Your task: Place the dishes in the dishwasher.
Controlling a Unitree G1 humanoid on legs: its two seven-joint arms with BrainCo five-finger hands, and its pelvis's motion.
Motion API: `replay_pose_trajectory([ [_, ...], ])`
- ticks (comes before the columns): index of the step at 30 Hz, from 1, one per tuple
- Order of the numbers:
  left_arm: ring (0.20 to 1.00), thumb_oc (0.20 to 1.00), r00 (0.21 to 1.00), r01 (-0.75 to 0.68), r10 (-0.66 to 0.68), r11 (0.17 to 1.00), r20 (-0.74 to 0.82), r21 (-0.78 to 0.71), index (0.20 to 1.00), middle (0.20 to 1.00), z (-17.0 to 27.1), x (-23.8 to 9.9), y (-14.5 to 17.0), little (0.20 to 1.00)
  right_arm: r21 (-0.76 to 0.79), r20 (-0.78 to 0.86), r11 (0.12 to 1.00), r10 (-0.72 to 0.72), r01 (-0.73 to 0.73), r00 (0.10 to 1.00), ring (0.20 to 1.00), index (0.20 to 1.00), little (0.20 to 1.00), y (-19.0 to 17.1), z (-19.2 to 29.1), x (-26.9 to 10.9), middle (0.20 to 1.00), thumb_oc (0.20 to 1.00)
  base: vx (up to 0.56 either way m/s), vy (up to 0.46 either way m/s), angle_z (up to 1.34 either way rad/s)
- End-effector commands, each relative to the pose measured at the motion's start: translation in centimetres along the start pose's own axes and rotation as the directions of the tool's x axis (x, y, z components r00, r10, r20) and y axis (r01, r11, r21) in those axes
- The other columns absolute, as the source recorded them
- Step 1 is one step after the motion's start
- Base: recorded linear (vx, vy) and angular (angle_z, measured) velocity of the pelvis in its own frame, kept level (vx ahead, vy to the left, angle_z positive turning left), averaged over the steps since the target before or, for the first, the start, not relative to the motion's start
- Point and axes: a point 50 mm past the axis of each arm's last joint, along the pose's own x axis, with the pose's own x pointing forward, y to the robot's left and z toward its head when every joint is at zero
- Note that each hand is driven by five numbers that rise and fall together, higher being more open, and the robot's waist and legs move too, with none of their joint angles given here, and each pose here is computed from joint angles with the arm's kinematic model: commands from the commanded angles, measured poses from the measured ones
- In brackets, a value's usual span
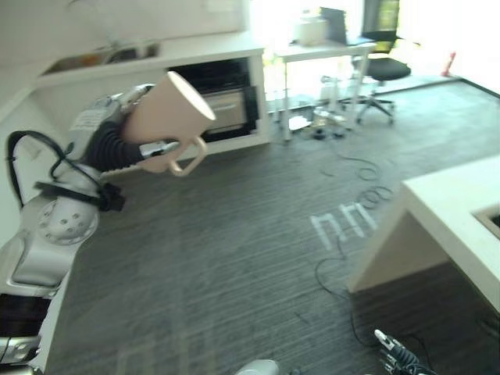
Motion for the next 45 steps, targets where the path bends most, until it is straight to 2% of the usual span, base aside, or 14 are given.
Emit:
replay_pose_trajectory([
  [1, 0.2, 0.2, 0.992, -0.123, 0.122, 0.992, 0.037, 0.033, 0.2, 0.2, 0.3, -0.2, 3.6, 0.2, 0.05, 0.096, 0.998, -0.038, 0.033, 0.995, 1.0, 1.0, 1.0, -1.0, 1.8, 0.0, 1.0, 1.0, 0.18, -0.173, 1.47],
  [5, 0.2, 0.2, 0.994, -0.081, 0.078, 0.996, 0.079, 0.04, 0.2, 0.2, 0.9, 0.0, 2.4, 0.2, 0.026, 0.077, 0.999, -0.043, 0.041, 0.996, 1.0, 1.0, 1.0, -1.0, 1.8, 0.1, 1.0, 1.0, 0.31, -0.292, 0.07],
  [9, 0.2, 0.2, 0.991, -0.104, 0.101, 0.994, 0.09, 0.023, 0.2, 0.2, 1.6, -0.1, 1.7, 0.2, -0.035, 0.07, 0.998, -0.049, 0.051, 0.996, 1.0, 1.0, 1.0, -1.1, 2.5, 0.4, 1.0, 1.0, 0.46, -0.406, 0.12],
  [12, 0.2, 0.2, 0.99, -0.09, 0.09, 0.996, 0.111, -0.006, 0.2, 0.2, 2.5, 0.4, 1.5, 0.2, -0.055, 0.09, 0.996, -0.07, 0.075, 0.994, 1.0, 1.0, 1.0, -2.4, 3.4, 0.1, 1.0, 1.0, 0.43, -0.365, 0.24],
  [20, 0.2, 0.2, 0.991, -0.079, 0.082, 0.996, 0.105, -0.032, 0.2, 0.2, 2.6, 0.3, 0.0, 0.2, -0.101, 0.042, 0.99, -0.09, 0.094, 0.995, 1.0, 1.0, 1.0, -2.7, 2.8, 0.1, 1.0, 1.0, 0.48, 0.099, -0.08],
  [25, 0.2, 0.2, 0.992, -0.069, 0.07, 0.998, 0.108, -0.013, 0.2, 0.2, 2.3, 1.0, 0.7, 0.2, -0.099, 0.016, 0.987, -0.129, 0.13, 0.991, 1.0, 1.0, 1.0, -3.2, 1.7, -0.3, 1.0, 1.0, 0.5, 0.236, -0.54],
  [28, 0.2, 0.2, 0.986, -0.035, 0.032, 0.999, 0.165, 0.015, 0.2, 0.2, 2.9, 2.3, 0.8, 0.2, 0.003, -0.002, 0.986, -0.165, 0.165, 0.986, 1.0, 1.0, 1.0, -3.0, -0.3, -0.7, 1.0, 1.0, 0.58, 0.327, -0.19],
  [32, 0.2, 0.2, 0.982, -0.022, 0.014, 0.999, 0.186, 0.04, 0.2, 0.2, 3.2, 3.2, 1.2, 0.2, 0.053, 0.019, 0.988, -0.149, 0.148, 0.989, 1.0, 1.0, 1.0, -1.9, -0.7, -0.6, 1.0, 1.0, 0.34, 0.224, 0.71],
  [40, 0.2, 0.2, 0.98, -0.041, 0.017, 0.992, 0.199, 0.116, 0.2, 0.2, 3.8, 3.0, 2.4, 0.2, 0.066, 0.091, 0.995, -0.084, 0.078, 0.992, 1.0, 1.0, 1.0, -1.4, 1.6, 0.0, 1.0, 1.0, 0.29, -0.256, -0.03],
  [45, 0.2, 0.2, 0.982, -0.007, -0.019, 0.991, 0.189, 0.134, 0.2, 0.2, 3.6, 2.0, 2.7, 0.2, 0.025, 0.061, 0.997, -0.078, 0.077, 0.995, 1.0, 1.0, 1.0, -1.3, 2.0, 0.3, 1.0, 1.0, 0.43, -0.381, -0.08],
])
